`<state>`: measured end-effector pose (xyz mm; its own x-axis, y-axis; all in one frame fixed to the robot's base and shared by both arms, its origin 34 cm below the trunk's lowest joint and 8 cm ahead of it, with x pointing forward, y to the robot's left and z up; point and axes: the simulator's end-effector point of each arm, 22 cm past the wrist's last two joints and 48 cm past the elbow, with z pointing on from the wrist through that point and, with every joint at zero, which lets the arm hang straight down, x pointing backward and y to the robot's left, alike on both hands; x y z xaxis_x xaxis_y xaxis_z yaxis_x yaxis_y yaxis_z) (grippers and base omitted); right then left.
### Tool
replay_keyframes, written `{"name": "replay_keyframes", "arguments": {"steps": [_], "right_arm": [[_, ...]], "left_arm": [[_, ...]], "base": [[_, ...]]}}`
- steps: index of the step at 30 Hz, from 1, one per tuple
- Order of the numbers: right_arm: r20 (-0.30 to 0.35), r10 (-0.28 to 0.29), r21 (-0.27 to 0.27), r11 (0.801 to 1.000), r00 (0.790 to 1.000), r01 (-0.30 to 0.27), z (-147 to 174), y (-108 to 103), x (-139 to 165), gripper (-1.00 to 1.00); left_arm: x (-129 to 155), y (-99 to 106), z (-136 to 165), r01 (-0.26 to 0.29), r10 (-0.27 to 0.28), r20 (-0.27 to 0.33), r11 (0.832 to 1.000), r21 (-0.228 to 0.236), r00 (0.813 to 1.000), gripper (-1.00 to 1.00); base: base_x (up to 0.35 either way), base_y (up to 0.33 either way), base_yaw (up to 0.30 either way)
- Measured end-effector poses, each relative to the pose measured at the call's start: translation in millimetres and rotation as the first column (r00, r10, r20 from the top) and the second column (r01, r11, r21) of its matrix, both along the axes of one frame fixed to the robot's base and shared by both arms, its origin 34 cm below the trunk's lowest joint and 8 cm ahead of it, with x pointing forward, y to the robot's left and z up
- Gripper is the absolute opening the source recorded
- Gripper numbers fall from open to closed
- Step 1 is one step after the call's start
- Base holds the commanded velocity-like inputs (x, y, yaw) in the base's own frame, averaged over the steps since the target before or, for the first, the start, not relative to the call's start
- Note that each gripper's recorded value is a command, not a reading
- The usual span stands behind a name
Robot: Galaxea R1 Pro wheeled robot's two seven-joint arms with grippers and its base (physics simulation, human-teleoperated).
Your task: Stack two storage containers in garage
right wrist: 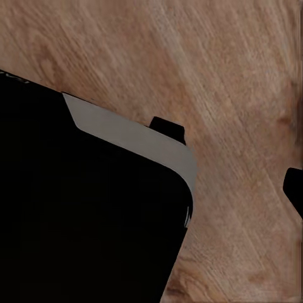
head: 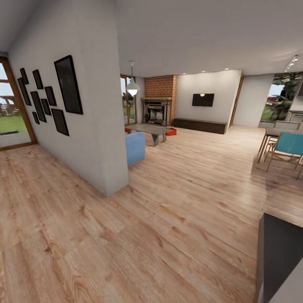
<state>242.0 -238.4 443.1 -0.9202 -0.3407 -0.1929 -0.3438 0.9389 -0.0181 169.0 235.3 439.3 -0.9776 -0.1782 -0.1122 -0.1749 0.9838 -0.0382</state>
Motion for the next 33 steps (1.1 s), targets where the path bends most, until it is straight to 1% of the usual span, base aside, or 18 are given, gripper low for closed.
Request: {"name": "replay_keyframes", "arguments": {"steps": [7, 10, 20, 33], "right_arm": [[-0.003, 0.01, -0.001, 1.0, 1.0, -0.01, -0.1, 0.8, -0.7, 1.0], [-0.004, 0.0, 0.001, 1.0, 1.0, 0.0, -0.1, 1.5, -0.8, 1.0], [-0.004, -0.002, 0.0, 1.0, 1.0, 0.002, -0.2, 0.6, -0.9, 1.0], [-0.004, 0.0, 0.0, 1.0, 1.0, 0.0, -0.2, 0.4, -0.9, 1.0]], "left_arm": [[0.0, 0.0, 0.0, 0.0, 0.0, 0.0, 1.0, 0.0, 1.0, 1.0], [0.0, 0.0, 0.0, 0.0, 0.0, 0.0, 1.0, 0.0, 1.0, 1.0], [0.0, -0.1, 0.0, 0.001, -0.001, 0.0, 1.0, 0.0, 1.0, 1.0], [0.0, 0.0, 0.0, 0.0, 0.0, 0.0, 1.0, 0.0, 1.0, 1.0]], "base": [[0.321, 0.0, -0.001], [0.321, 0.0, -0.188], [0.321, 0.0, -0.192], [0.321, 0.0, -0.012]]}}
